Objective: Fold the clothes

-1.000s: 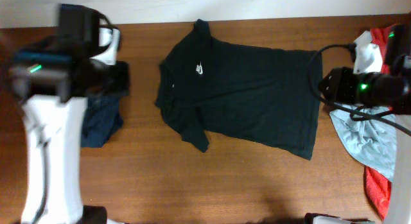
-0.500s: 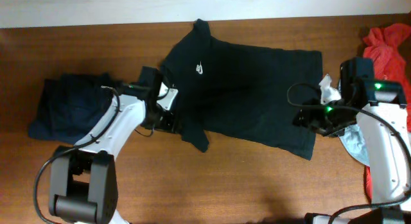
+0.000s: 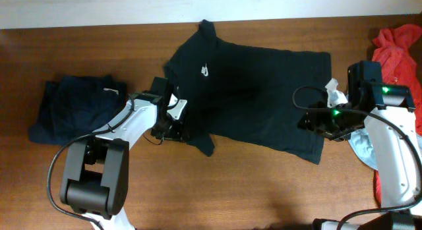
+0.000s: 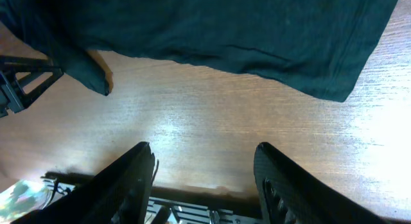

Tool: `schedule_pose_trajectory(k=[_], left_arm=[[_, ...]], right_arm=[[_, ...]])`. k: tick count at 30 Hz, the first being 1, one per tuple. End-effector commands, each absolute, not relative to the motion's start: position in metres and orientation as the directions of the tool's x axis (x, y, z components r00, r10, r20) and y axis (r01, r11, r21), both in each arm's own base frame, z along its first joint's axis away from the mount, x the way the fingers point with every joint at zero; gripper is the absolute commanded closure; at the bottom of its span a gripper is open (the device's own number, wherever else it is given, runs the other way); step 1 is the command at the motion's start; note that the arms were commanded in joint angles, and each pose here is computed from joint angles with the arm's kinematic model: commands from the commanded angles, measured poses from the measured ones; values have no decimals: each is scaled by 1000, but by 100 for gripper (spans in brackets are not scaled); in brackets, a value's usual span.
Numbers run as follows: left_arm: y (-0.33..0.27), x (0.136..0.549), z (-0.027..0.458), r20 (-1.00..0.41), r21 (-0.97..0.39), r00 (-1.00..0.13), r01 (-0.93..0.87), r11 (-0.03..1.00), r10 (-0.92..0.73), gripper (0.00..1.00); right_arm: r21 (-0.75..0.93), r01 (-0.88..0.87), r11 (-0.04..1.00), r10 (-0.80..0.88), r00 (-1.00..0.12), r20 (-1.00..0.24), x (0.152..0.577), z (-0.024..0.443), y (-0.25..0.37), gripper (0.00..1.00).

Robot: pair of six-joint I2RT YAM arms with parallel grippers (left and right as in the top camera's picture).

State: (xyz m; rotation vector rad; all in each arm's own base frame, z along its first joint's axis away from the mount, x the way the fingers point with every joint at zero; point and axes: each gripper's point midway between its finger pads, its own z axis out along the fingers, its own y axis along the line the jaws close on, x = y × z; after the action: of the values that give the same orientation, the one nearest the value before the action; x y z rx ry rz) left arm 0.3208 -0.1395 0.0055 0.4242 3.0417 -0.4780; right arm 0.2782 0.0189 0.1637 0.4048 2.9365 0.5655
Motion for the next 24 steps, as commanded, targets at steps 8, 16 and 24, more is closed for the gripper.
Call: schedule_pose_trajectory(k=[8,16,24], left_arm=[[-130,331,-7,-95,-227,-963,269,936,253,57],[-132,339,-11,-121,-225,-960,274,935,252,88],[-124,342,3,-88,-187,-965,261,947,248,100]], right_arm=[[393,230,890,279,-958,-70,278,164,23,46],[393,230,890,279,-958,-70,278,164,23,46],[393,230,890,279,-958,-71,279,164,23,46]])
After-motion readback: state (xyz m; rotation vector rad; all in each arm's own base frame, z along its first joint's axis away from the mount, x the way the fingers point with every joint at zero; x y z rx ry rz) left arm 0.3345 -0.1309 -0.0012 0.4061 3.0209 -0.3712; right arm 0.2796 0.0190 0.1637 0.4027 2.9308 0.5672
